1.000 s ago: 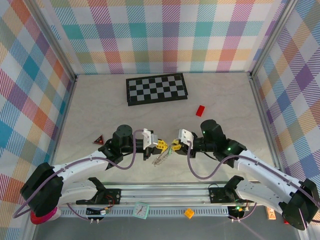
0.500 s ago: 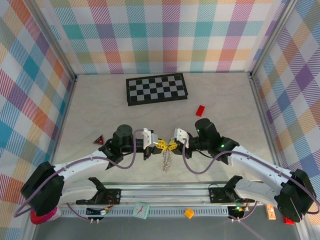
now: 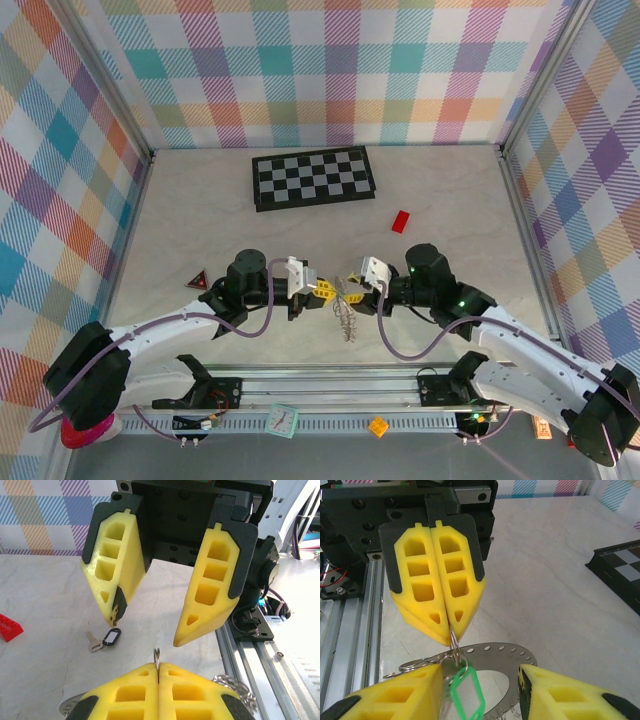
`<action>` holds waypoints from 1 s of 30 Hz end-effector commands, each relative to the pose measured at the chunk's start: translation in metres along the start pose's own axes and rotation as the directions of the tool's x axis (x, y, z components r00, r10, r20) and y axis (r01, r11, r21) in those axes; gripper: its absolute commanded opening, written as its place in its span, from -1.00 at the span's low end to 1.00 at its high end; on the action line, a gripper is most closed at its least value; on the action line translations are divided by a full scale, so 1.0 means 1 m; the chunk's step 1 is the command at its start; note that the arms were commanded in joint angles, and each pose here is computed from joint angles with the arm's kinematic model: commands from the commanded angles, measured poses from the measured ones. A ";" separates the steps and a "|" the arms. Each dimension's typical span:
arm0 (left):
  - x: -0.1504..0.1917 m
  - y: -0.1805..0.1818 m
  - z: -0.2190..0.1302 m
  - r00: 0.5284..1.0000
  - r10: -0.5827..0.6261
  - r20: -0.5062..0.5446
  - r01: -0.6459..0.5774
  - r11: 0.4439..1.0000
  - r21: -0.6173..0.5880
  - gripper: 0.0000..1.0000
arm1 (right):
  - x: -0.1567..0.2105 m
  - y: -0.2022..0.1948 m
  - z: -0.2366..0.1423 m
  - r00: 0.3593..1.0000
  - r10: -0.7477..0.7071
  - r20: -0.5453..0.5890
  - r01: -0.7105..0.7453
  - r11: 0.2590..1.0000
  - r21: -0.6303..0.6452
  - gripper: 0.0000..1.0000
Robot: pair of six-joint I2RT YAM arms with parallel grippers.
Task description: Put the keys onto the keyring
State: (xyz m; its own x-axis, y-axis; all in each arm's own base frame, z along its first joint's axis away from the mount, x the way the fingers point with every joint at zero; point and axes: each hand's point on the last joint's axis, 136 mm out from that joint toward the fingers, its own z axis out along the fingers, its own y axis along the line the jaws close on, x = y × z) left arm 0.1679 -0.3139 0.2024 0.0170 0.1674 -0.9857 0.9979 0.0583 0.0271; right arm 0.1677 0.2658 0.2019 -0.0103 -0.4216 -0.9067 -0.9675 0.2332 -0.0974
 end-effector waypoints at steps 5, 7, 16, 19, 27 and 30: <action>-0.025 -0.002 0.001 0.994 0.069 0.083 -0.070 0.997 0.009 -1.00 | 0.021 0.018 0.010 0.995 0.087 -0.048 -0.090 0.992 -0.083 -0.11; -0.025 0.000 0.001 0.995 0.058 0.087 -0.059 0.998 0.001 -1.00 | 0.021 0.017 0.014 0.995 0.087 -0.038 -0.090 0.993 -0.078 -0.10; -0.030 0.007 0.001 0.992 0.039 0.123 -0.035 0.999 -0.033 -1.00 | 0.020 0.004 0.031 0.997 0.071 -0.006 -0.071 0.997 -0.020 -0.16; -0.030 0.008 0.002 0.992 0.033 0.124 -0.030 0.999 -0.031 -1.00 | 0.020 -0.002 0.031 0.999 0.054 0.009 -0.054 0.998 0.020 -0.26; -0.030 0.010 0.004 0.992 0.025 0.121 -0.021 0.999 -0.038 -1.00 | 0.013 -0.004 0.020 0.999 0.002 0.049 -0.005 0.998 0.061 -0.48; -0.030 0.011 0.005 0.992 0.024 0.122 -0.020 0.999 -0.037 -1.00 | 0.010 -0.002 0.019 0.998 -0.012 0.061 0.009 0.999 0.050 -0.59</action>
State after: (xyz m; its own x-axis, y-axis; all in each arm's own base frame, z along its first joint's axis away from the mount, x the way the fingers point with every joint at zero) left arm 0.1807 -0.3193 0.2164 0.0066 0.0963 -0.9953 0.9941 0.1074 0.0169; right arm 0.1753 0.2749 0.1736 -0.0394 -0.4035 -0.9141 -0.9537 0.2883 -0.0861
